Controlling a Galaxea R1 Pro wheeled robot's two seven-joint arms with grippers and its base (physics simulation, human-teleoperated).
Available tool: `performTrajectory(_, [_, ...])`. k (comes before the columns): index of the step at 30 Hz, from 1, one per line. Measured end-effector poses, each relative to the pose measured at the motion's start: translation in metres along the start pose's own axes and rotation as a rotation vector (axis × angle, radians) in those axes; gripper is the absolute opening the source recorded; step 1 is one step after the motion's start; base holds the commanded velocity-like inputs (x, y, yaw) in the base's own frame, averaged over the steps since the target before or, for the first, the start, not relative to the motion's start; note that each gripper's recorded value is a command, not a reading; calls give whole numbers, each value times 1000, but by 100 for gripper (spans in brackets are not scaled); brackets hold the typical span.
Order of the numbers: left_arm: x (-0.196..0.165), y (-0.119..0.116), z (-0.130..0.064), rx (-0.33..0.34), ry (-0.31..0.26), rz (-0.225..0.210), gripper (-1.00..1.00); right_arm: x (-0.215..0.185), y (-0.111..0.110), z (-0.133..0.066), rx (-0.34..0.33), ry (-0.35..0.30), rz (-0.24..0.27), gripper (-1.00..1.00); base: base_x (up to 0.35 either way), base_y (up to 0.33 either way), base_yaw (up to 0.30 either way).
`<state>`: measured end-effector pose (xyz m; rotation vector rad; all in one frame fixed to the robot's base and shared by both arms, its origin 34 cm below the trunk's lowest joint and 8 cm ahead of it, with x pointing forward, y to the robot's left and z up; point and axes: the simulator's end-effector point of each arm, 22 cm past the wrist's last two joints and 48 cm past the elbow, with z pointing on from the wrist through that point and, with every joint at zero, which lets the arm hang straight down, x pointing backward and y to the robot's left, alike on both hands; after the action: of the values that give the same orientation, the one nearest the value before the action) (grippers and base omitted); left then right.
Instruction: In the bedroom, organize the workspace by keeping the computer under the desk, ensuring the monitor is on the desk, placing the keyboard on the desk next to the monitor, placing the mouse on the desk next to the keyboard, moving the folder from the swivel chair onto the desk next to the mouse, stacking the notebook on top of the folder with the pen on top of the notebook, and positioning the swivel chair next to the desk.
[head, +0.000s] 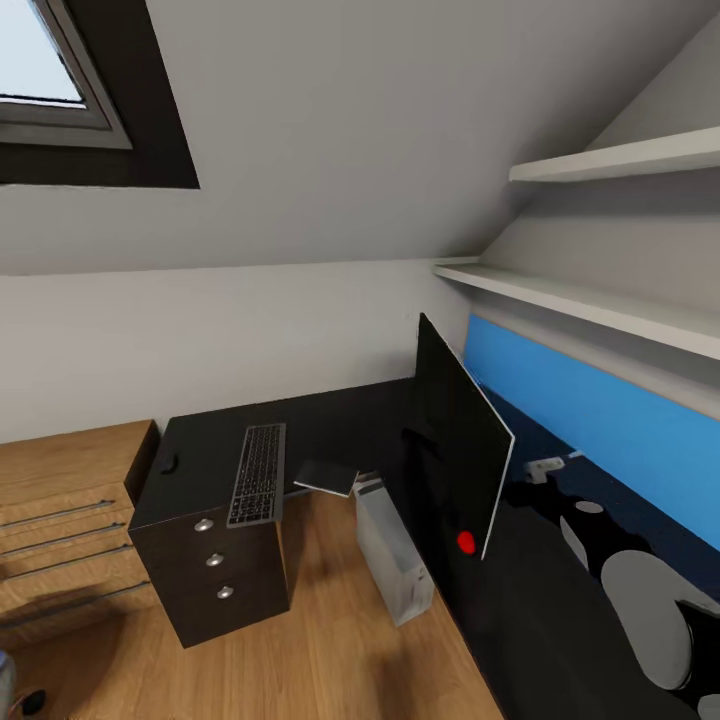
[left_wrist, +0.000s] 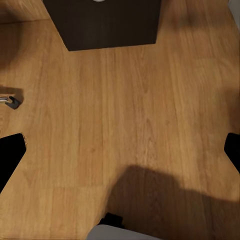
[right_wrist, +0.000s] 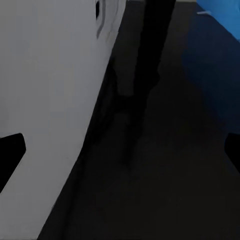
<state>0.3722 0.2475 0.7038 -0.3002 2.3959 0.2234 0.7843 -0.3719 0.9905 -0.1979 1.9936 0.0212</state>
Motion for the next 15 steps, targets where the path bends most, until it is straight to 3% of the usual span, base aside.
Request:
performTrajectory(11, [0,0,0,0,0,0,100,-1,18,8,33,-9,17,100,0,0,269])
performTrajectory(15, [1,-1,0,0,2,0,100,-4,18,9,44,-28,51,100,0,0,278])
